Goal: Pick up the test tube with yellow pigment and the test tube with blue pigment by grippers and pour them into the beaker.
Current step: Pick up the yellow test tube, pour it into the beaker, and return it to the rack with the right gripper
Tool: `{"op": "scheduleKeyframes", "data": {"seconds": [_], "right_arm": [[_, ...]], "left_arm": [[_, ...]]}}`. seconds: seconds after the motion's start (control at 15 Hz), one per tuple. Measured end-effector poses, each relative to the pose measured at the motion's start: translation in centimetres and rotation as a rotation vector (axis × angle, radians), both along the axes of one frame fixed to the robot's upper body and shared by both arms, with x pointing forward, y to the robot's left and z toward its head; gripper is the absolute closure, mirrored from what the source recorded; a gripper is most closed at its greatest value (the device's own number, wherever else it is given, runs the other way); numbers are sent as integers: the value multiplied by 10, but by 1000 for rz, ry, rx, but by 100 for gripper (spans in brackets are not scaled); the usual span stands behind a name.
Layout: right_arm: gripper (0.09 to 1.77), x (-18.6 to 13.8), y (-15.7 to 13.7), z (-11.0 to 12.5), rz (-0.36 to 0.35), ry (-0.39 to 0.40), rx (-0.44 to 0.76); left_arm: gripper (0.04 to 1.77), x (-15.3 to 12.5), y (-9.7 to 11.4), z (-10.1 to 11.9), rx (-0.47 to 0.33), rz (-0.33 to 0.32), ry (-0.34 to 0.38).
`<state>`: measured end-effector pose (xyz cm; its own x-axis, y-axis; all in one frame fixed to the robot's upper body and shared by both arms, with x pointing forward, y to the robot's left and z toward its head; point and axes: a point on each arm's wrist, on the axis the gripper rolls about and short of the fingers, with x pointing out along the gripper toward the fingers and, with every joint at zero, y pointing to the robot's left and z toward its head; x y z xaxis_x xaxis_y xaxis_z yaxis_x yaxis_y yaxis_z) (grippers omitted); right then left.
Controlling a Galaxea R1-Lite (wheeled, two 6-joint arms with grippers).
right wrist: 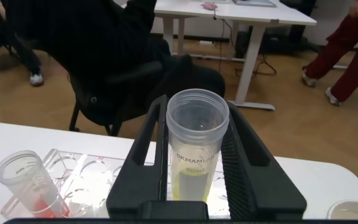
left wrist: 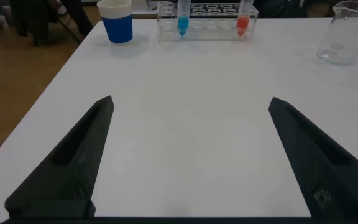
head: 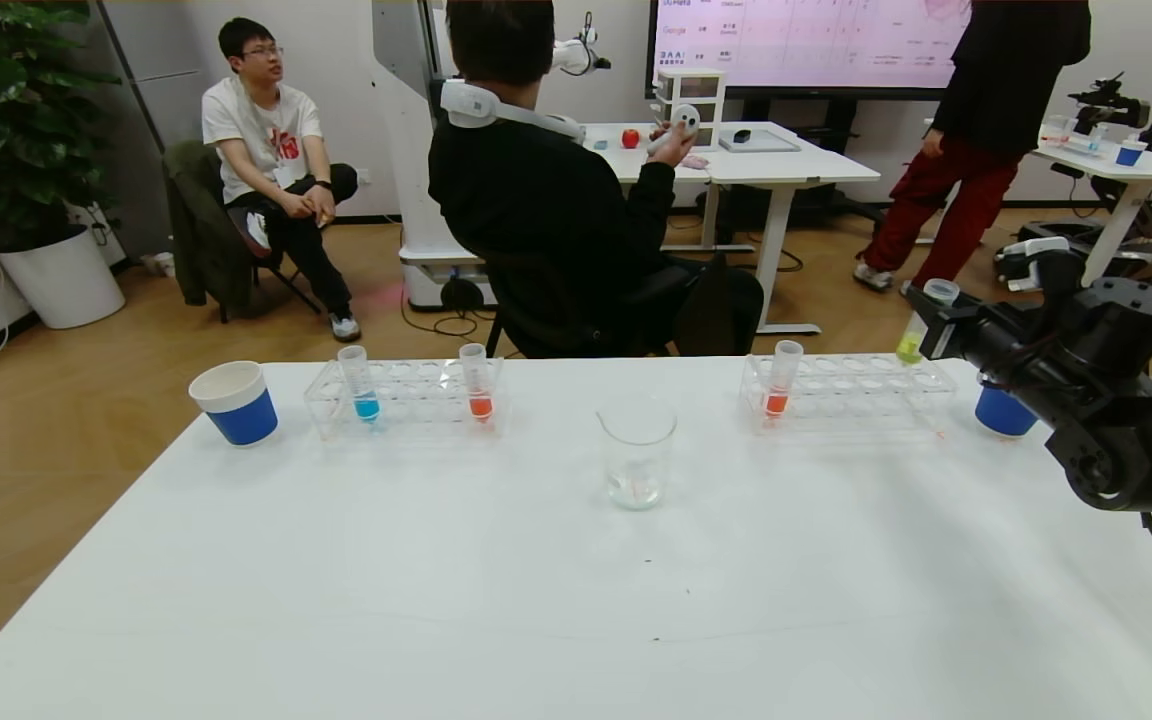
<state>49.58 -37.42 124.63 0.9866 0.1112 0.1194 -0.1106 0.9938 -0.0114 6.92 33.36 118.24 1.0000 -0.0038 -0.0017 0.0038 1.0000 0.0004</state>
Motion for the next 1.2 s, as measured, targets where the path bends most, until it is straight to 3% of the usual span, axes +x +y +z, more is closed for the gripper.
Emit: {"op": "scheduleKeyframes", "data": {"seconds": [0.4, 0.73, 1.2], "right_arm": [[134, 5, 49, 25, 106, -43, -63], [134, 8, 119, 58, 251, -143, -161], [134, -4, 202, 40, 465, -322, -400]], "left_arm": [[7, 0, 0, 0, 0, 0, 0], [7, 0, 0, 0, 0, 0, 0], [7, 0, 0, 0, 0, 0, 0]]}}
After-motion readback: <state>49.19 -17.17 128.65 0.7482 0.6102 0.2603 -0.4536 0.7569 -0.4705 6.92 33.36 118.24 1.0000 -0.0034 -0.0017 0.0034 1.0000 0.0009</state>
